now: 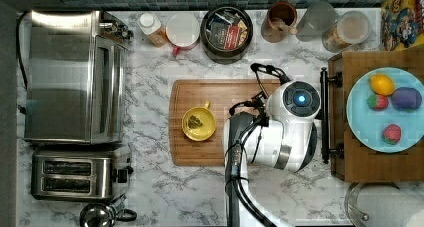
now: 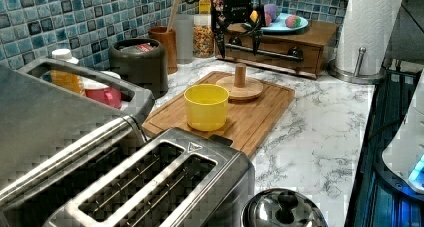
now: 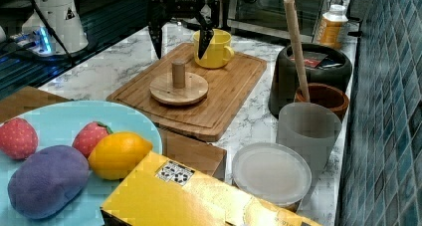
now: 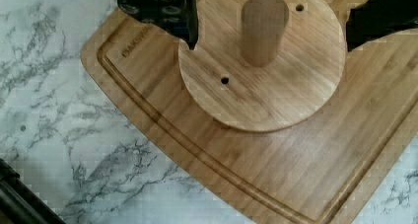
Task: Open the lid of the tea container.
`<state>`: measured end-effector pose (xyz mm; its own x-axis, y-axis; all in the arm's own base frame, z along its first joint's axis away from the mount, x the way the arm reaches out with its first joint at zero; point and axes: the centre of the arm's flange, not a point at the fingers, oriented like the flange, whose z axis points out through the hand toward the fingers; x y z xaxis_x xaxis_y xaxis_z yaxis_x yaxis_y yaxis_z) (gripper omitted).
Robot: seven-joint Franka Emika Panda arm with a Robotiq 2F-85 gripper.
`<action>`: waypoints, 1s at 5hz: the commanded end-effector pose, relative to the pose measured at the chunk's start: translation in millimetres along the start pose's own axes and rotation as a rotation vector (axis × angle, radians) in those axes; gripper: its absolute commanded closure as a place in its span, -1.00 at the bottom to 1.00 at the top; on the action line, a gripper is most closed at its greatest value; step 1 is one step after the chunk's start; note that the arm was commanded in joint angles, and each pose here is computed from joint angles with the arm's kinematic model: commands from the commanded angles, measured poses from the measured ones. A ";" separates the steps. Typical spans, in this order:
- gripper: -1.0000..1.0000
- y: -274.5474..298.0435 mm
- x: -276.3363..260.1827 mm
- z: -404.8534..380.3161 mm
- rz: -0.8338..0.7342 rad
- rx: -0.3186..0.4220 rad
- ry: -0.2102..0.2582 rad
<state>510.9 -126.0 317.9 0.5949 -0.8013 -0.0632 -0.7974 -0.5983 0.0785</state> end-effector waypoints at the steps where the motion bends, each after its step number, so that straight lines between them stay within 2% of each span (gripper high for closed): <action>1: -1.00 -4.2 -29.2 51.8 -0.059 -0.080 -0.054; 2: -1.00 -1.1 -27.9 60.2 -0.055 -0.054 -0.048; 4: -1.00 8.9 -23.6 63.5 -0.014 0.010 0.013; 5: -1.00 7.0 -19.2 61.6 -0.011 0.020 0.006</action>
<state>489.3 -102.0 240.7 0.6261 -0.7771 -0.0646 -0.7725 -0.6294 0.0848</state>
